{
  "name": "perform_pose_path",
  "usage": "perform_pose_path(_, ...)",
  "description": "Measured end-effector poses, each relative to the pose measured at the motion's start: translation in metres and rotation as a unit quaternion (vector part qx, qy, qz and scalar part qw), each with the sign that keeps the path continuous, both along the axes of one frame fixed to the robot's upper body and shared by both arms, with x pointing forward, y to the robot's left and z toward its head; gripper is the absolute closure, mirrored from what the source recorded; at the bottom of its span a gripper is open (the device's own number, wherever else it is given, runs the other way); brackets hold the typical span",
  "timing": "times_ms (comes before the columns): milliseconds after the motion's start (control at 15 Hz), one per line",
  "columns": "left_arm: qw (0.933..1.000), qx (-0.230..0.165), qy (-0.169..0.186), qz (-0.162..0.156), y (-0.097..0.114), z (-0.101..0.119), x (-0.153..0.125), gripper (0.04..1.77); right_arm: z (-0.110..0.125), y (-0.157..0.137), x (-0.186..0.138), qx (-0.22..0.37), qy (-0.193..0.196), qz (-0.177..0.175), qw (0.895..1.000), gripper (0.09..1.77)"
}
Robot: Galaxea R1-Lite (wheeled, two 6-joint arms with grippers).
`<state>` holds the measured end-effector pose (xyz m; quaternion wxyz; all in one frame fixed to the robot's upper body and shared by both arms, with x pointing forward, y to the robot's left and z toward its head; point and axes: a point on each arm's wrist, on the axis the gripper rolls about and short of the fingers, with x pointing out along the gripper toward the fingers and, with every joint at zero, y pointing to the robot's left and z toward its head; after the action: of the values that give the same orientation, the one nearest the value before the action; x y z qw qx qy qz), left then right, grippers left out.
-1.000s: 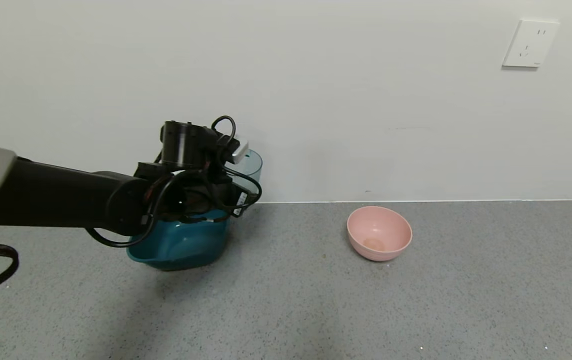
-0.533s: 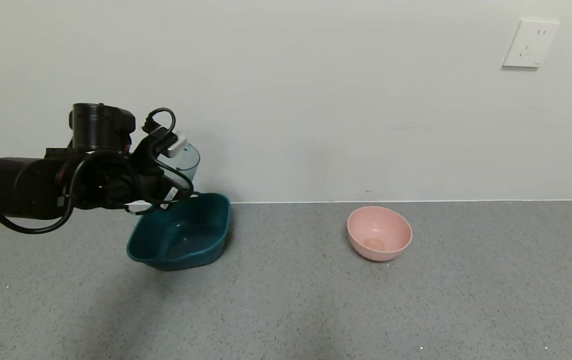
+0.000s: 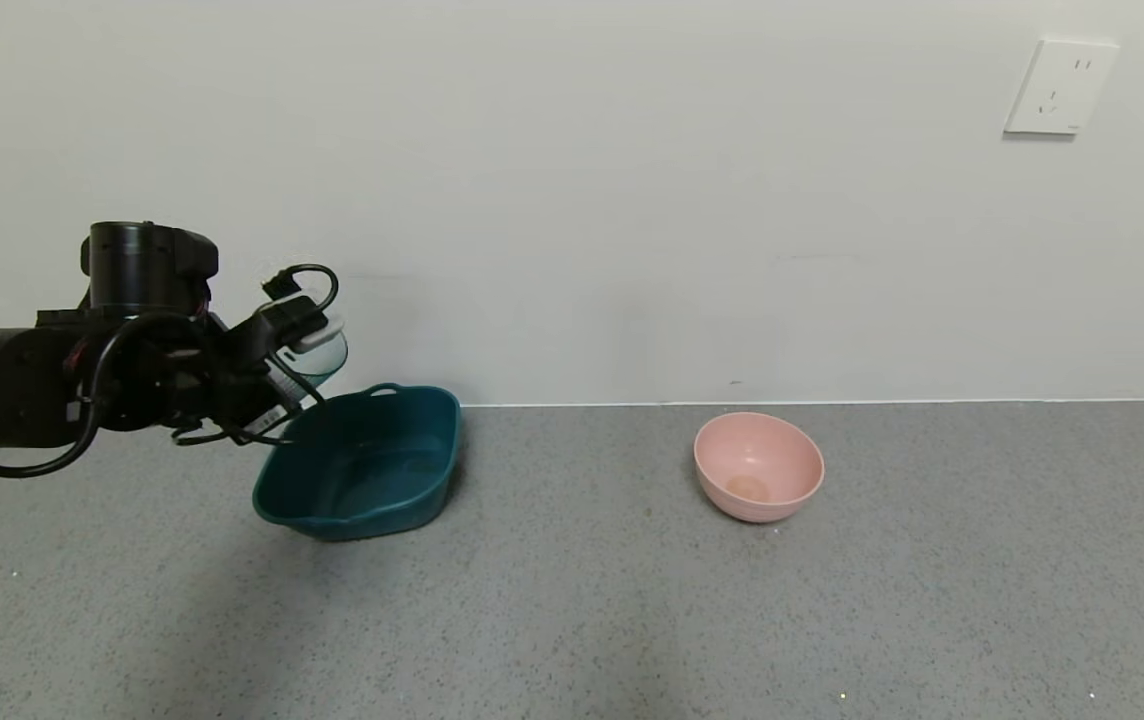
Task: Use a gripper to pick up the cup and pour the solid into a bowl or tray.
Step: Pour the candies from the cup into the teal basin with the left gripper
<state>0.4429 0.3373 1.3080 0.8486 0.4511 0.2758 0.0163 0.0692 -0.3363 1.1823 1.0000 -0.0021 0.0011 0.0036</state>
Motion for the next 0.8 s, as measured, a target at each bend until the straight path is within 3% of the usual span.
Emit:
perform_pose_path(133,0.9969,0.070,0.029,-0.023,0.006,-0.003,-0.001,0.55,0.000,0.000,0.000,0.000,0.000,0.000,1.000,0.15)
perform_pose_path(333,0.9851,0.151,0.069,-0.044,0.010,-0.011,0.000,0.55,0.000,0.000,0.000,0.000,0.000,0.000,1.000,0.15)
perform_pose_path(467,0.9721,0.207,0.100,-0.049,0.011,-0.018,0.003,0.55,0.000,0.000,0.000,0.000,0.000,0.000,1.000,0.15)
perform_pose_path(667,0.9453,0.291,0.140,-0.047,0.008,-0.022,0.009,0.55,0.000,0.000,0.000,0.000,0.000,0.000,1.000,0.15)
perform_pose_path(800,0.9358,0.318,0.149,-0.036,-0.001,-0.022,0.015,0.55,0.000,0.000,0.000,0.000,0.000,0.000,1.000,0.15)
